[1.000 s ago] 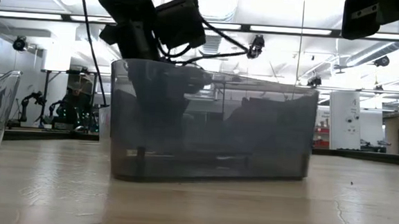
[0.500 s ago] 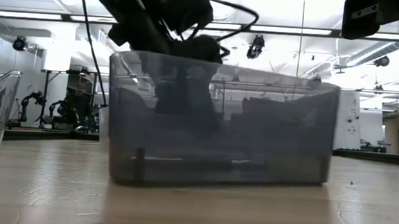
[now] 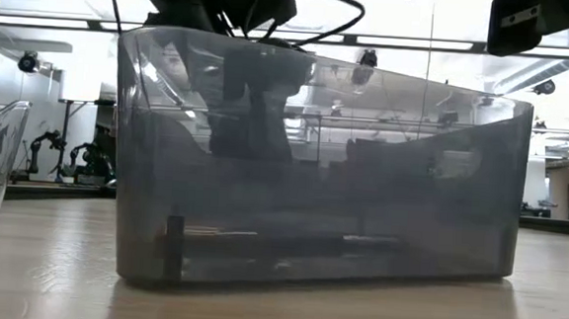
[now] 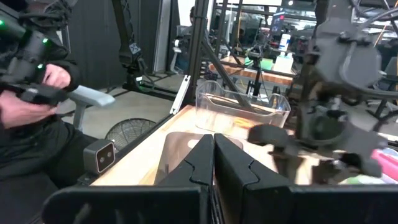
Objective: Pick & Place Paint Supplies
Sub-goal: Put the blue scissors into the bottom transparent bin
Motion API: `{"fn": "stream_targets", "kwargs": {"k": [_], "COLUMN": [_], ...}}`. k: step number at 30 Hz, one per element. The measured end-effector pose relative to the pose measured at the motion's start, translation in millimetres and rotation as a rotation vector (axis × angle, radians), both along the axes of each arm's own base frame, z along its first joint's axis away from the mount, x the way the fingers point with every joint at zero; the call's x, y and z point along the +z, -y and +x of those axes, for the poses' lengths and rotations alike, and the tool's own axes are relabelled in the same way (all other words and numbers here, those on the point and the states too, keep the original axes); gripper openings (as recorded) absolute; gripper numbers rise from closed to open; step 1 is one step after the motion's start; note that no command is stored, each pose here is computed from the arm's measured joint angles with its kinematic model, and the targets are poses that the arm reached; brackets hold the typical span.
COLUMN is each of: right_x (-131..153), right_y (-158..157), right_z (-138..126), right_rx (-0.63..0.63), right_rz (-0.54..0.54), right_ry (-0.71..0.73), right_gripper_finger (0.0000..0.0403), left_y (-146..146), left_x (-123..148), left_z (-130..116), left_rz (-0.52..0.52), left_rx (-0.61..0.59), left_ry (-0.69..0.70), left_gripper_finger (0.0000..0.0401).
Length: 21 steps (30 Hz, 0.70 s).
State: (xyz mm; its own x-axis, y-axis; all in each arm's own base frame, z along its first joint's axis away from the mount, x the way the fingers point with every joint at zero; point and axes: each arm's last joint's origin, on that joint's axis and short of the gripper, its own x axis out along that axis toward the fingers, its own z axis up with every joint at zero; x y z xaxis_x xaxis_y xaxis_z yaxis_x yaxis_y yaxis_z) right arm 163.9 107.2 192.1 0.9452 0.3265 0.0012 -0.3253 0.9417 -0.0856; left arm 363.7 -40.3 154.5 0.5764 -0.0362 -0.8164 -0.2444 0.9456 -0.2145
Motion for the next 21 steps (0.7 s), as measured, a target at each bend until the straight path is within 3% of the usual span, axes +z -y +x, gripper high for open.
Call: {"fn": "stream_targets", "kwargs": {"k": [8,21], "right_x": [0.0,0.1], "right_y": [0.1,0.1], "right_z": [0.1,0.1], "right_rx": [-0.001,-0.001], "right_rz": [0.0,0.0], "right_ry": [0.0,0.0], "right_gripper_finger": [0.0008,0.0008], "left_y": [-21.0,-19.1], "left_x": [-5.4,-31.6], "left_z": [-7.7,-9.2], "left_rz": [0.076,0.128], "left_rx": [0.208,0.224], "left_ry": [-0.095,-0.174], "left_gripper_finger": [0.0209,0.0209]}}
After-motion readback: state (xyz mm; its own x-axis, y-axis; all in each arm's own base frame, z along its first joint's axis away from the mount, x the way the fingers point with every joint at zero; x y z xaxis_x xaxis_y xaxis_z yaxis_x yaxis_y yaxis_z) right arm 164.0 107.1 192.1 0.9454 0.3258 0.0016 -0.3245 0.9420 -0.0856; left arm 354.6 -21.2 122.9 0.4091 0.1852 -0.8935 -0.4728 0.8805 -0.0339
